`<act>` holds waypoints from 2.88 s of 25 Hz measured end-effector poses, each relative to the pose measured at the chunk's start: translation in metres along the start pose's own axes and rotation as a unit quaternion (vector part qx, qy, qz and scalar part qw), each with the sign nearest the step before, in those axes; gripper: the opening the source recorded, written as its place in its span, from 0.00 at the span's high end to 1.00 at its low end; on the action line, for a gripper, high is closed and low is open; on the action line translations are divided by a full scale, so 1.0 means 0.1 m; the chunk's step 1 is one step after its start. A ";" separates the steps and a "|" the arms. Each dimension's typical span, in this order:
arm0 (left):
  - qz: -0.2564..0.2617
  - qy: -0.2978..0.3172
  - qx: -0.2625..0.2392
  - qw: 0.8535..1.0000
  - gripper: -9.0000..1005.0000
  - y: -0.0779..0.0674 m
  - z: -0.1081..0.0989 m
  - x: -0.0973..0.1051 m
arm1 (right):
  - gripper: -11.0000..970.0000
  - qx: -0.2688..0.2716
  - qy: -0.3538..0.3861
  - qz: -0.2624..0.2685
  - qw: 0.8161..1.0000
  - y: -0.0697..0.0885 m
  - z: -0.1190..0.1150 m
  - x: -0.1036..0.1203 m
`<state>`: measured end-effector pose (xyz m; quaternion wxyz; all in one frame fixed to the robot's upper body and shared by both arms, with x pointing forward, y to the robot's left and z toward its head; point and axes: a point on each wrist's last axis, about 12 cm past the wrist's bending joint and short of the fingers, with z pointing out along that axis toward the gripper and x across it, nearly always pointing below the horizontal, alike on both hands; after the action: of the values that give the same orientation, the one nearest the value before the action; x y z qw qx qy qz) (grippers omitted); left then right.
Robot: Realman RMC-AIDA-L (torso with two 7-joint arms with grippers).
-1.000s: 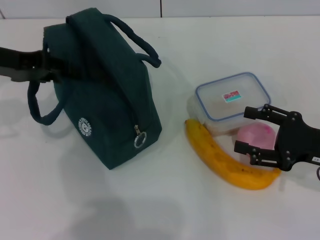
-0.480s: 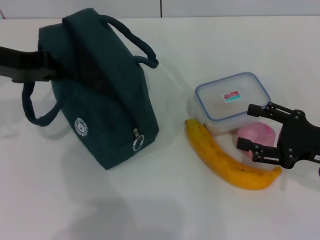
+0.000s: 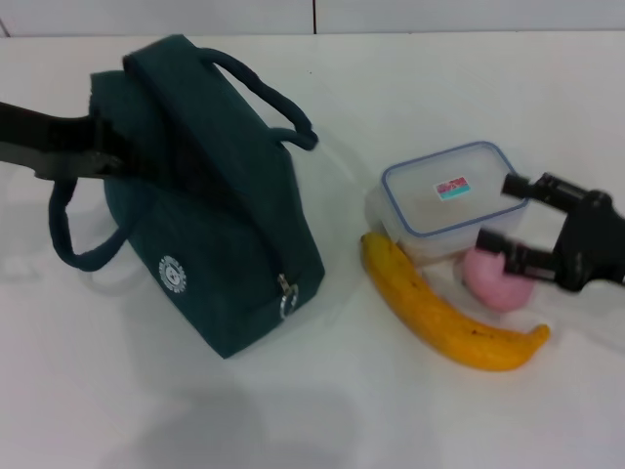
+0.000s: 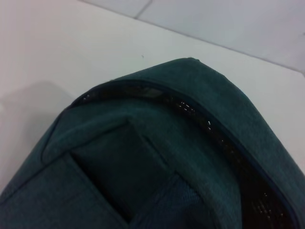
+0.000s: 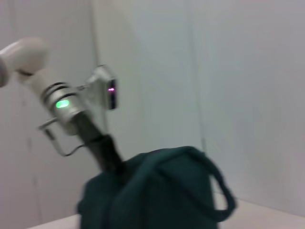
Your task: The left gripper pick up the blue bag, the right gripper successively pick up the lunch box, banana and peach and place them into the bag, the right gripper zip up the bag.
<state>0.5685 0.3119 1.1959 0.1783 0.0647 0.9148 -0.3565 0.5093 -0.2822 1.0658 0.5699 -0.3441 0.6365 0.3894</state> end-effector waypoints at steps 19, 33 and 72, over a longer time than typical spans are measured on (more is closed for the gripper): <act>0.010 0.001 0.065 0.998 0.95 -0.19 -0.02 0.00 | 0.15 0.220 -0.026 0.265 0.939 -0.45 0.02 0.22; 0.008 -0.003 0.088 0.996 0.95 -0.25 -0.03 -0.01 | 0.15 0.202 -0.019 0.301 0.932 -0.40 0.21 0.27; 0.027 0.028 0.097 0.995 0.95 -0.32 0.13 -0.07 | 0.18 0.109 -0.045 0.401 0.908 -0.34 0.56 0.04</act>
<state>0.5705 0.2792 1.2094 0.1551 0.1161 0.8785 -0.4367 0.5641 -0.2482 1.0557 0.4277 0.0222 0.7330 0.5285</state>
